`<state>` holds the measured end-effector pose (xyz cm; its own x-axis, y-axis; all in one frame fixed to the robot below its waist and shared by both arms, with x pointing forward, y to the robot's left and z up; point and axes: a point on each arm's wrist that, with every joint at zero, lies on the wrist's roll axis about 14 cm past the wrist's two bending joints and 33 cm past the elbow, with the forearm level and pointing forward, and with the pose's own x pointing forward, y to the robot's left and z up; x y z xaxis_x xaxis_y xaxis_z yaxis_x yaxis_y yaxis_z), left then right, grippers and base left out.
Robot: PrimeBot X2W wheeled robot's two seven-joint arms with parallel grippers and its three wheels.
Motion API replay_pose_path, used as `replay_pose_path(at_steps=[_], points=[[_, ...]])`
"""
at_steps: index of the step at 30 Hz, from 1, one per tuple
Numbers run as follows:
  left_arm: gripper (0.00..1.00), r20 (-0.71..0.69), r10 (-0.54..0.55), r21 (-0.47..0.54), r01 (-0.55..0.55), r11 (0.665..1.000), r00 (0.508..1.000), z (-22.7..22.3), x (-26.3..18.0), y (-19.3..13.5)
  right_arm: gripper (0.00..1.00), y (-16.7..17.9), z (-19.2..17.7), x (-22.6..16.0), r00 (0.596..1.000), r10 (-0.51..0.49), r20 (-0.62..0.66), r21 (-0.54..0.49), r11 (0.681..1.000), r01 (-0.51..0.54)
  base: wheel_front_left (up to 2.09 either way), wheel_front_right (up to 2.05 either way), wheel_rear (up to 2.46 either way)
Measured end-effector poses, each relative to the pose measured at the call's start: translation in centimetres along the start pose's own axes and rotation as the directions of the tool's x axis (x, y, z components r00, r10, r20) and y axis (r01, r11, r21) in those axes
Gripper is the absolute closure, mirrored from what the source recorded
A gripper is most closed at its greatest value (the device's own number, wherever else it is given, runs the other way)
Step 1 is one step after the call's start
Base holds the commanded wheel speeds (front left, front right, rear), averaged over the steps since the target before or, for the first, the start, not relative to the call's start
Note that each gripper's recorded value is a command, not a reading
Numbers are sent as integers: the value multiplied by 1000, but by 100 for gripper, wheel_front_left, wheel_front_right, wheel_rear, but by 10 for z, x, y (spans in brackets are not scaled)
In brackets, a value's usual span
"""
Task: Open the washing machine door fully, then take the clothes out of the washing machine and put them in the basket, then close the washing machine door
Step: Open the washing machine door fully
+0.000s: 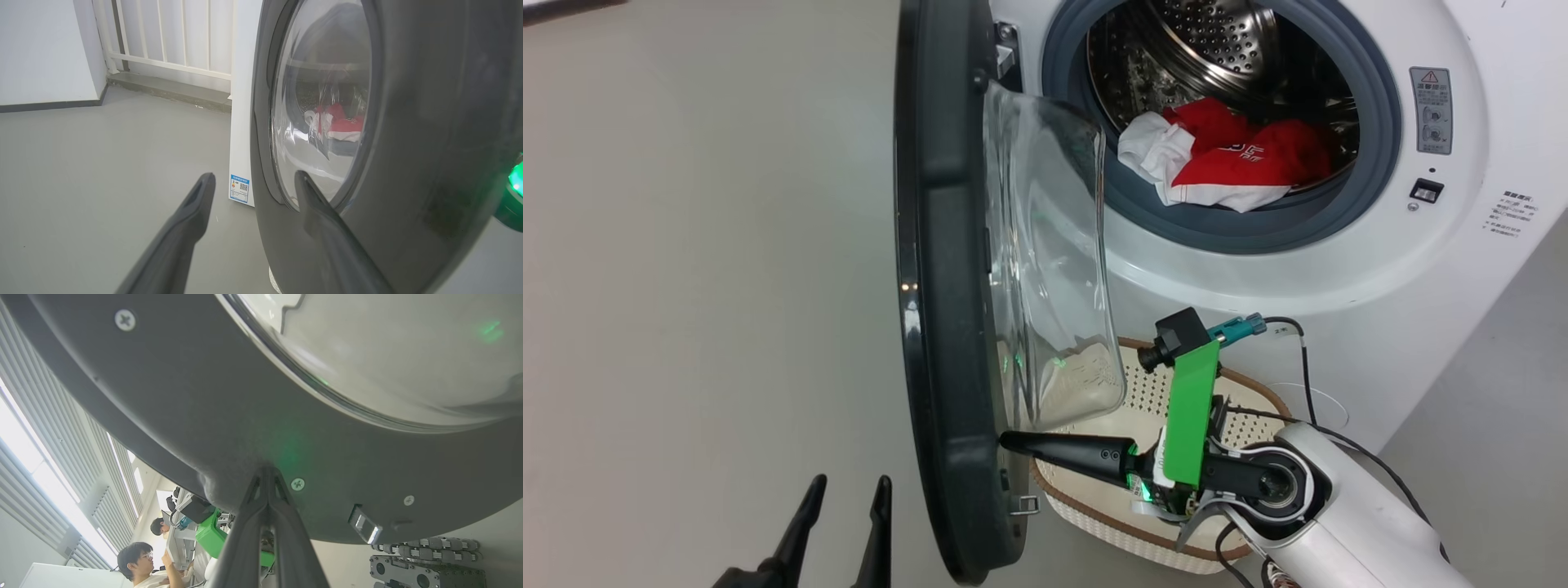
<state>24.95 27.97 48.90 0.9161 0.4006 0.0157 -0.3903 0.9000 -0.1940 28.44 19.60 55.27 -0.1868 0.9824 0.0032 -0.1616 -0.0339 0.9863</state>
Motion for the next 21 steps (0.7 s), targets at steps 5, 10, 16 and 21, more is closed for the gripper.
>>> replay_pose_path(at_steps=[5,10,16,21], points=[[0,0,-2,-1,2,1000,1000,0,2,0,0,-1,6,-3,999,-12,42,-12,1000,12,0,0,0],[0,0,2,-2,-2,1000,1000,-1,3,2,0,-12,15,-14,991,-53,123,-21,998,56,0,0,0],[0,4,9,-3,-9,1000,1000,0,6,5,0,-36,34,-44,949,-142,283,-45,986,161,0,0,0],[0,3,-10,-5,10,1000,1000,0,9,1,0,-52,46,-70,896,-197,397,-51,970,236,0,0,0]])
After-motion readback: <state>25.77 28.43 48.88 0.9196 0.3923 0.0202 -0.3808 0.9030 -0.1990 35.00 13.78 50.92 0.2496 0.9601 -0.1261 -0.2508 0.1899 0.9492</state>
